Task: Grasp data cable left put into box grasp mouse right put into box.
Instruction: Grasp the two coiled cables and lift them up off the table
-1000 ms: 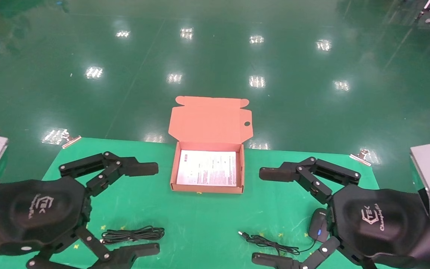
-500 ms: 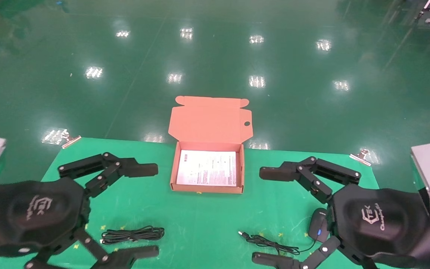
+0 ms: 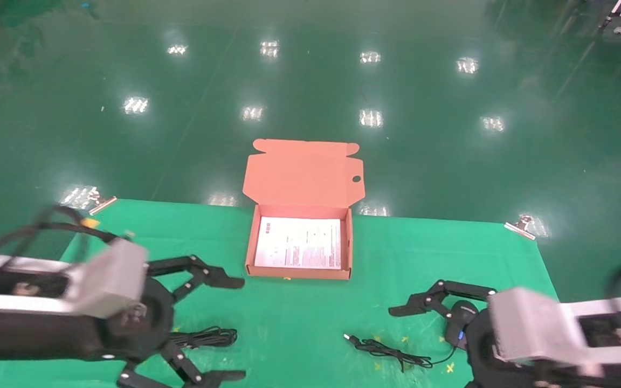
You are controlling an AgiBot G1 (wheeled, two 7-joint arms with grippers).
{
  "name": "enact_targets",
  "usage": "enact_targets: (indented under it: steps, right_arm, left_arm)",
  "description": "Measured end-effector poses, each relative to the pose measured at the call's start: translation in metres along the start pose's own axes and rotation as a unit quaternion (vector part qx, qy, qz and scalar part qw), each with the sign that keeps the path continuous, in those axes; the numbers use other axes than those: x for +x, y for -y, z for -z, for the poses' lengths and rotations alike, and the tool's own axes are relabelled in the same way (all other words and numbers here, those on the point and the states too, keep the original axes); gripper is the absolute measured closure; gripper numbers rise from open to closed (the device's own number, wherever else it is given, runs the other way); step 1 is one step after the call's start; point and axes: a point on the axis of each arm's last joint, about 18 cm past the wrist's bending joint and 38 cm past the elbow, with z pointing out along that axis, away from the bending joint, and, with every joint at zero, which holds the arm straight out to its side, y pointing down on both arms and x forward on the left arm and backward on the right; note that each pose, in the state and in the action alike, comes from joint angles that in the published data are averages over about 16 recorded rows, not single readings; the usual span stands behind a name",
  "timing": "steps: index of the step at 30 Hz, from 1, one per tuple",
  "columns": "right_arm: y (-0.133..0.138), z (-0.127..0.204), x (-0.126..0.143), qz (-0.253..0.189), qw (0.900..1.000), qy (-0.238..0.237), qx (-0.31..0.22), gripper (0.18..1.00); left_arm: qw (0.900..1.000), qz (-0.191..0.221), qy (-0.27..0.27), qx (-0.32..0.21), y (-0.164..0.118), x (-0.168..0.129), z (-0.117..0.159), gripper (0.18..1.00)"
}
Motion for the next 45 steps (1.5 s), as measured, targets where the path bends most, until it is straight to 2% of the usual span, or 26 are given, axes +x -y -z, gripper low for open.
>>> enact_targets:
  steps: [6, 14, 22, 27, 32, 45]
  right_arm:
    - [-0.012, -0.015, 0.015, 0.050, 0.992, 0.028, -0.114, 0.179]
    - [-0.035, -0.038, 0.029, 0.099, 0.966, 0.057, -0.230, 0.179]
    - [-0.065, -0.065, 0.035, 0.124, 0.942, 0.062, -0.304, 0.179]
    - [-0.083, -0.081, 0.036, 0.126, 0.933, 0.052, -0.332, 0.179]
    - [-0.097, -0.096, 0.036, 0.114, 0.932, 0.038, -0.341, 0.179]
    - [-0.131, -0.129, 0.043, 0.049, 0.947, 0.021, -0.317, 0.179]
  left_arm:
    - [0.9935, -0.052, -0.012, -0.100, -0.014, -0.011, -0.019, 0.183]
    - [0.9699, -0.105, -0.018, -0.219, -0.046, -0.025, -0.041, 0.183]
    - [0.9464, -0.107, -0.010, -0.305, -0.087, -0.031, -0.061, 0.183]
    - [0.9367, -0.087, 0.000, -0.339, -0.111, -0.034, -0.072, 0.183]
    - [0.9321, -0.055, 0.011, -0.358, -0.131, -0.037, -0.080, 0.183]
    - [0.9292, 0.046, 0.046, -0.364, -0.169, -0.057, -0.098, 0.183]
